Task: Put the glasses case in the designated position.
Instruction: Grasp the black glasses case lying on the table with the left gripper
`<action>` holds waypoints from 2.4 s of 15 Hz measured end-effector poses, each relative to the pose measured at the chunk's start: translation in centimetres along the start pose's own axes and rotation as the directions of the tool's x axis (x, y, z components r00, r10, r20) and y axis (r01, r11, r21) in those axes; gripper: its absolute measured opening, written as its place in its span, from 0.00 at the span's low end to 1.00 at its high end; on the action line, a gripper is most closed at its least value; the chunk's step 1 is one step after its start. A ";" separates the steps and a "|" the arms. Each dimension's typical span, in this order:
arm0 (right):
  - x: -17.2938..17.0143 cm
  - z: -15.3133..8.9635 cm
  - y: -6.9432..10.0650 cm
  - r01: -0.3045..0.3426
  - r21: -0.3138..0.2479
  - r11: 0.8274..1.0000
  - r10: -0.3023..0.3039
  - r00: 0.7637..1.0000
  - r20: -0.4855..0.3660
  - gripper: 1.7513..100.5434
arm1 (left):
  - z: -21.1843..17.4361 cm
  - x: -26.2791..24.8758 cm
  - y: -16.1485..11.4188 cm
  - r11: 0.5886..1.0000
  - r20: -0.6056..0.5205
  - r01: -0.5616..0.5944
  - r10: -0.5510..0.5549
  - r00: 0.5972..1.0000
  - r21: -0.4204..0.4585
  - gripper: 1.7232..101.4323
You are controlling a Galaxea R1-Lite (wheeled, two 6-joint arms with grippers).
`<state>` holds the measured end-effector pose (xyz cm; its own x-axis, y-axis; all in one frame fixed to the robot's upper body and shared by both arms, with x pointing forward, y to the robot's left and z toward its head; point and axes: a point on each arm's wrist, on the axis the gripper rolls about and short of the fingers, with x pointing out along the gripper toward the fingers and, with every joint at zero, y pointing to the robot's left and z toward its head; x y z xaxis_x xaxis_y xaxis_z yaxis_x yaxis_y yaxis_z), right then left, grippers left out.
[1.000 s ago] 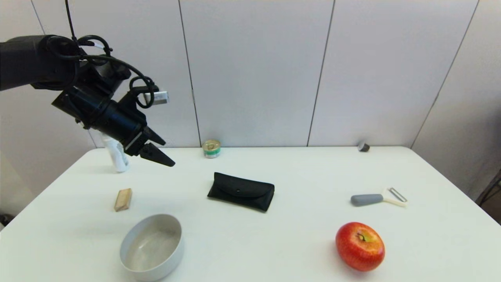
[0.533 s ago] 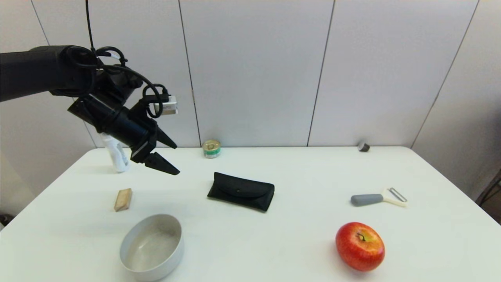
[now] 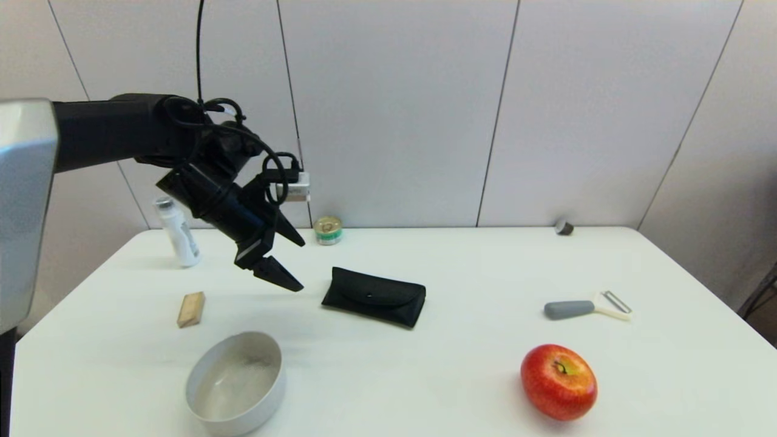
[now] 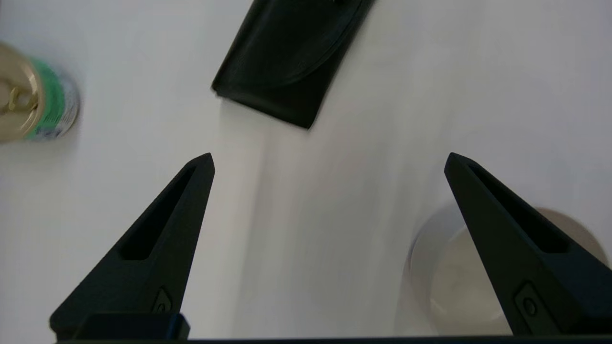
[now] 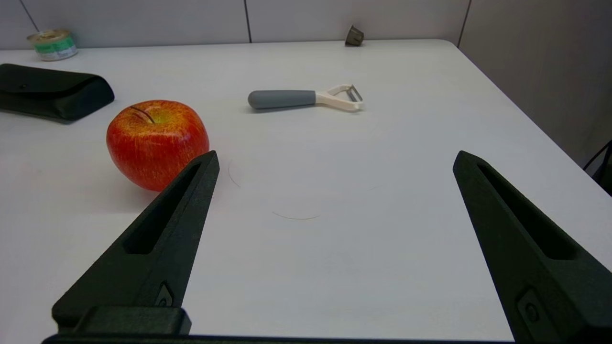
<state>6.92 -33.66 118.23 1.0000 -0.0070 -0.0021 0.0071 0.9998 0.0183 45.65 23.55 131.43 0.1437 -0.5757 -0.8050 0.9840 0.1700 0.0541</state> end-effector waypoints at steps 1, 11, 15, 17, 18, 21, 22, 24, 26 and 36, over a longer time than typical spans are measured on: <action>0.0 0.0 0.0 0.000 0.000 1.000 0.000 1.000 0.000 0.97 | 0.4 0.6 -0.1 1.000 0.000 0.010 -0.010 1.000 0.013 0.96; 0.0 0.0 0.0 0.000 0.000 1.000 0.000 1.000 0.000 0.97 | 1.6 7.2 2.0 0.994 0.025 -0.013 0.010 1.000 0.112 0.96; 0.0 0.0 0.0 0.000 0.000 1.000 0.000 1.000 0.000 0.97 | 1.3 8.8 2.3 0.993 0.019 0.007 -0.009 1.000 0.114 0.96; 0.0 0.0 0.0 0.000 0.000 1.000 0.000 1.000 0.000 0.97 | 1.6 9.4 2.0 0.993 0.016 0.023 -0.025 1.000 0.119 0.96; 0.0 0.0 0.0 0.000 0.000 1.000 0.000 1.000 0.000 0.97 | 1.8 9.7 1.8 0.992 0.016 0.031 -0.033 0.999 0.126 0.96; 0.0 0.0 0.0 0.000 0.000 1.000 0.000 1.000 0.000 0.97 | 2.4 10.0 1.4 0.989 0.018 0.044 -0.047 0.999 0.142 0.96; 0.0 0.0 0.0 0.000 0.000 1.000 0.000 1.000 0.000 0.97 | 2.5 10.1 1.3 0.988 0.019 0.046 -0.049 0.999 0.145 0.96; 0.0 0.0 0.0 0.000 0.000 1.000 0.000 1.000 0.000 0.97 | 2.8 10.2 1.1 0.987 0.019 0.049 -0.053 0.998 0.153 0.96; 0.0 0.0 0.0 0.000 0.000 1.000 0.000 1.000 0.000 0.97 | 3.0 10.5 0.9 0.986 0.020 0.052 -0.056 0.998 0.159 0.96; 0.0 0.0 0.0 -0.001 0.000 1.000 0.001 1.000 0.000 0.97 | 3.2 12.2 0.5 0.982 0.006 0.088 -0.090 0.996 0.165 0.96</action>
<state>6.92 -33.65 118.23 1.0000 -0.0060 -0.0021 0.0060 0.9998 0.0181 48.23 14.06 123.57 0.0550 -0.5936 -0.8029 0.9967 -0.0153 0.0796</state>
